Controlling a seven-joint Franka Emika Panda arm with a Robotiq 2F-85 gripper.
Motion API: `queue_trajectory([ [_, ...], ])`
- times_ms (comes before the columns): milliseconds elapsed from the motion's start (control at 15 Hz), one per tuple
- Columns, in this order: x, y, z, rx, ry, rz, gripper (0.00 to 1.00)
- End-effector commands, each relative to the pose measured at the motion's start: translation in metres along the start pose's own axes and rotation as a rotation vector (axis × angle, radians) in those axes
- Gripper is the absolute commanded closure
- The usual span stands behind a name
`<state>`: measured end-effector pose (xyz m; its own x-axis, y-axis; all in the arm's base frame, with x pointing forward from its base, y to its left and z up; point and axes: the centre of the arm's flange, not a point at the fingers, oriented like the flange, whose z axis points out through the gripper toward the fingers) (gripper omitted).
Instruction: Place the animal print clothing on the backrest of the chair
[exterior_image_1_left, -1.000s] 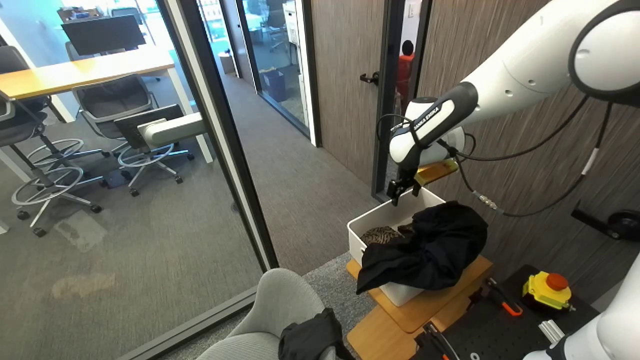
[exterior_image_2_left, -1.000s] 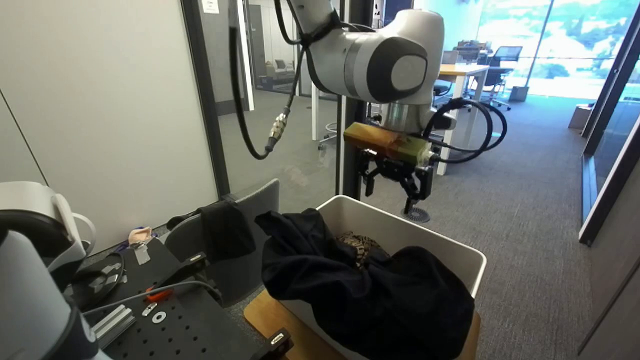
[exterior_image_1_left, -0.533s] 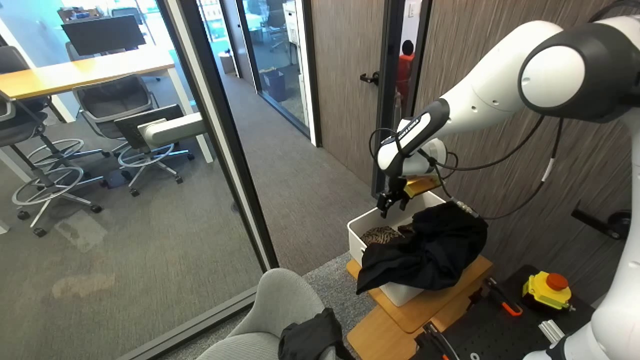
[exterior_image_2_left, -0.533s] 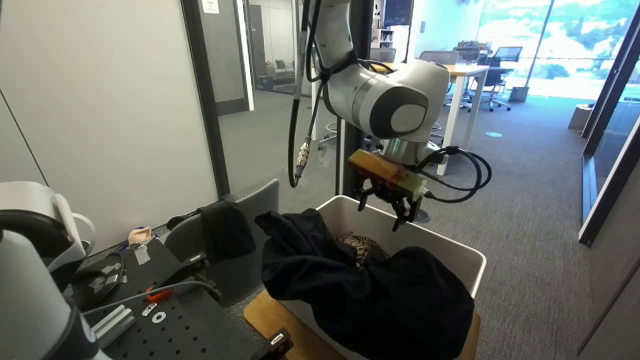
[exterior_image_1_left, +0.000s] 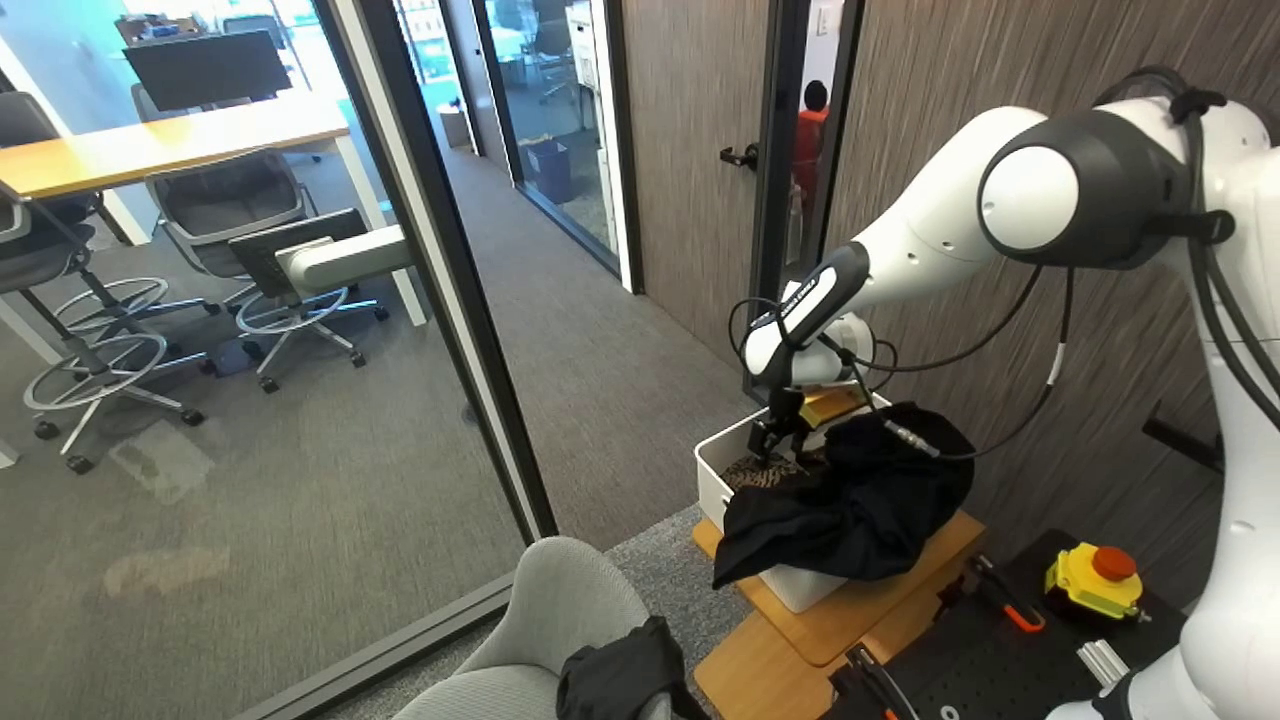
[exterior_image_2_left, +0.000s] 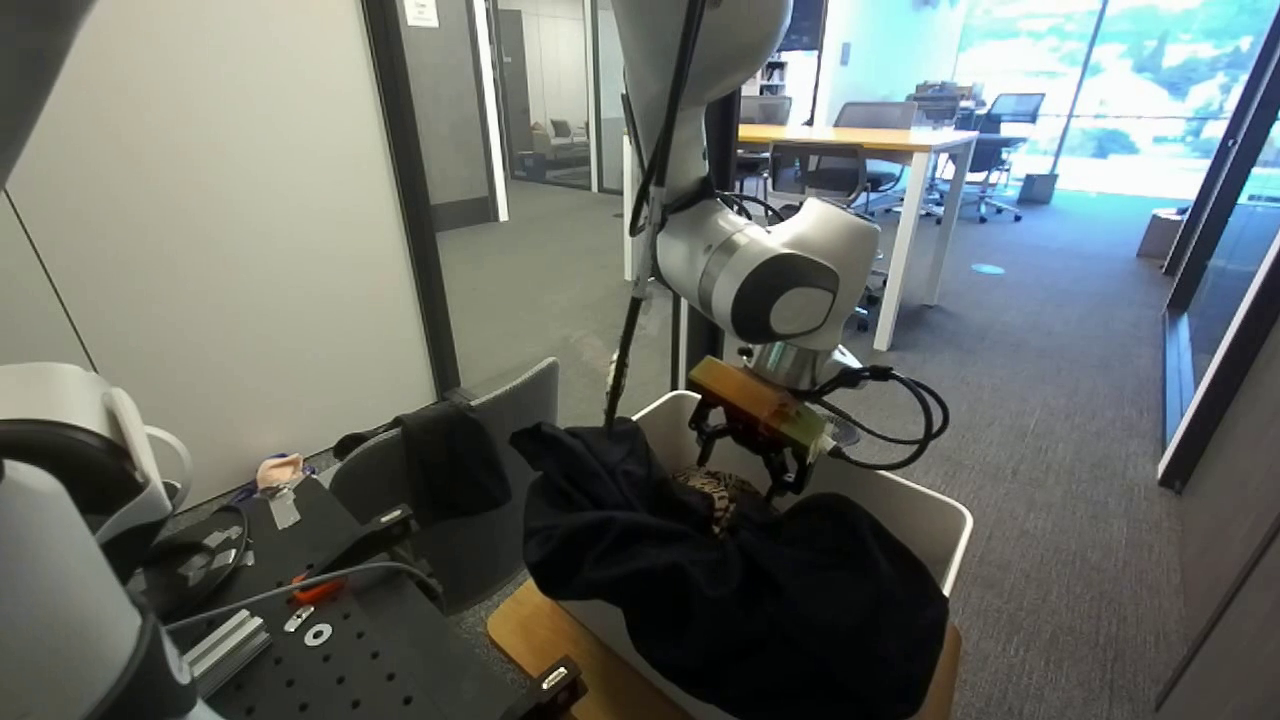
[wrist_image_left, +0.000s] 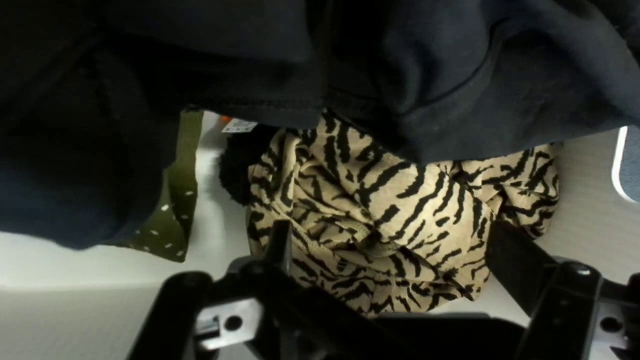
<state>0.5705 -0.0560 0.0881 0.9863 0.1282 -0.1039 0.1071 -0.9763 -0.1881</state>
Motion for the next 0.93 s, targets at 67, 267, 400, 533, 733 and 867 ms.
queue_trajectory([
  [67, 0.028, 0.011, 0.02, -0.034, 0.003, -0.065, 0.0],
  [267, 0.038, 0.018, 0.029, -0.073, -0.013, -0.104, 0.0],
  [400, 0.044, 0.02, 0.035, -0.081, -0.016, -0.122, 0.0],
  [533, 0.05, 0.02, 0.042, -0.08, -0.013, -0.135, 0.0],
  [733, 0.057, 0.017, 0.053, -0.083, -0.015, -0.149, 0.0],
  [867, 0.059, 0.014, 0.06, -0.078, -0.017, -0.157, 0.0],
])
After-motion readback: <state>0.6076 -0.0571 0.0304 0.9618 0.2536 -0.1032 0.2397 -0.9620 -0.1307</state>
